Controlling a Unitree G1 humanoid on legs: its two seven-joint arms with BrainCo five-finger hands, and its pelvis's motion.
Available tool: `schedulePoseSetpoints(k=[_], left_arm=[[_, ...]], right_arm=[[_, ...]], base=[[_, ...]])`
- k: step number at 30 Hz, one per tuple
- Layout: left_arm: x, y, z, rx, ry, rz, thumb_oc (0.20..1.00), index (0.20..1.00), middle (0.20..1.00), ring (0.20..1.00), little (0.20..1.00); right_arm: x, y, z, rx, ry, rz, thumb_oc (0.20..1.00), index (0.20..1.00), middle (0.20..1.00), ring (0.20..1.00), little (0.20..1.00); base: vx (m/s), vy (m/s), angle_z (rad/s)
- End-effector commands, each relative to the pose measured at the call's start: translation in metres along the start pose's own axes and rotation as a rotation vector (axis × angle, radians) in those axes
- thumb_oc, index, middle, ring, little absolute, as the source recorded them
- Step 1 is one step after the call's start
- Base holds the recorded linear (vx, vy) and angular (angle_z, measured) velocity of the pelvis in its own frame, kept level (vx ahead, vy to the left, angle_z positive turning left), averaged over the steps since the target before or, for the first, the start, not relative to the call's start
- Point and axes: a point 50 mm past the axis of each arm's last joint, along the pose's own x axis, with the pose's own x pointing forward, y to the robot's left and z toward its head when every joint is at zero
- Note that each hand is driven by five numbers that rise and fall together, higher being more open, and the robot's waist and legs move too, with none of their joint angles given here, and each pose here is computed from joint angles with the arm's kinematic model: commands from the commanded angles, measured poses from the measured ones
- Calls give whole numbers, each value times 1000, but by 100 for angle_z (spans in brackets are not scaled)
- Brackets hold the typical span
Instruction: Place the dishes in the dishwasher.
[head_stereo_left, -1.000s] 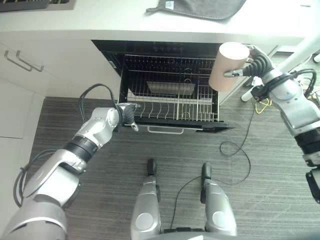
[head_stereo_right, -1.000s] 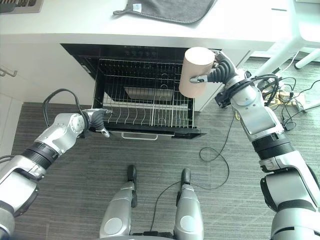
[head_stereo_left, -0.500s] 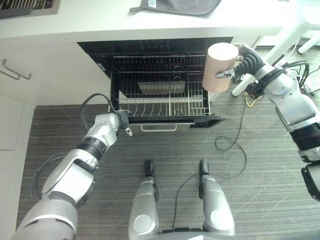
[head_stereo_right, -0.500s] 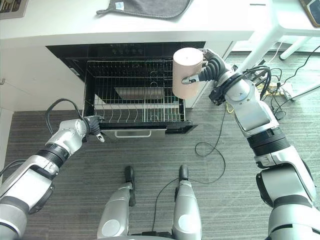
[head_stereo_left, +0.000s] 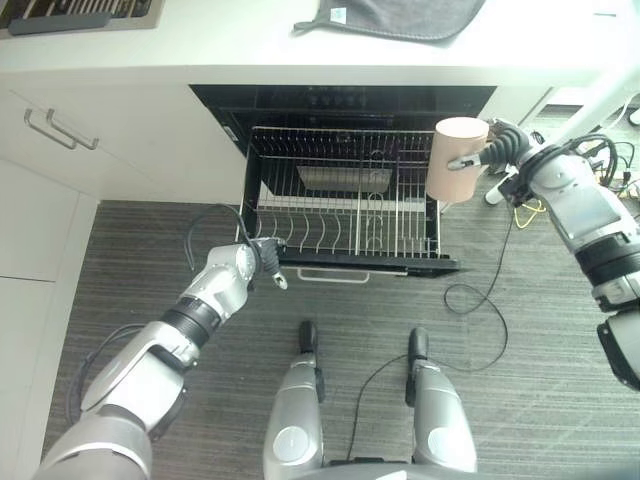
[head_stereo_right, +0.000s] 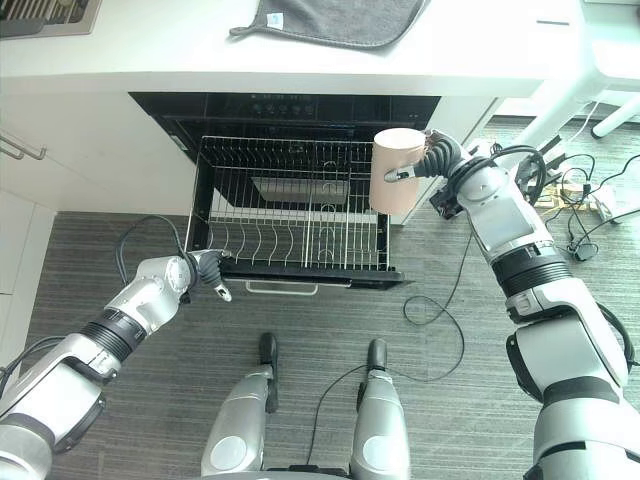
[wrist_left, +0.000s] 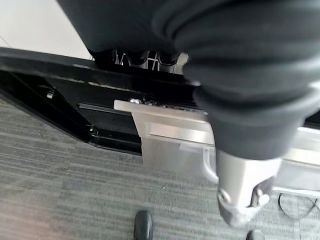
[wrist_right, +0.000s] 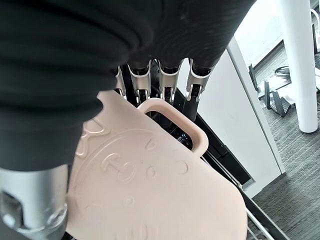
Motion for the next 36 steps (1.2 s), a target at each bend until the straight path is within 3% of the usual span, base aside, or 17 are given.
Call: schedulePoseSetpoints(k=[1,9,14,27,36], left_arm=[[4,-104,-26,-53,99,-395,1000,1000,1000,1000,1000],[2,-112,-22,-36,58,-387,1000,1000,1000,1000,1000],[0,-115,-12,-69,-26,-335,1000,1000,1000,1000,1000],[-39,-62,38,-204,-447,-55,1000,1000,1000,1000,1000],[-60,-35,33,-202,-523,57,1000,1000,1000,1000,1000]], right_arm=[[-2,-35,30,17,-86,-100,200,200,200,200,200],[6,-41,10,181,48,-130,200,200,200,200,200],[11,-37,-3,164,130,-125,200,200,200,200,200],[6,-52,-29,70,275,-193,200,200,200,200,200],[-5,-72,-48,8,363,-248,200,200,200,200,200]], base=[[14,-62,1],[-11,-26,7],[-19,32,9],[-24,38,7],[-20,-2,2]])
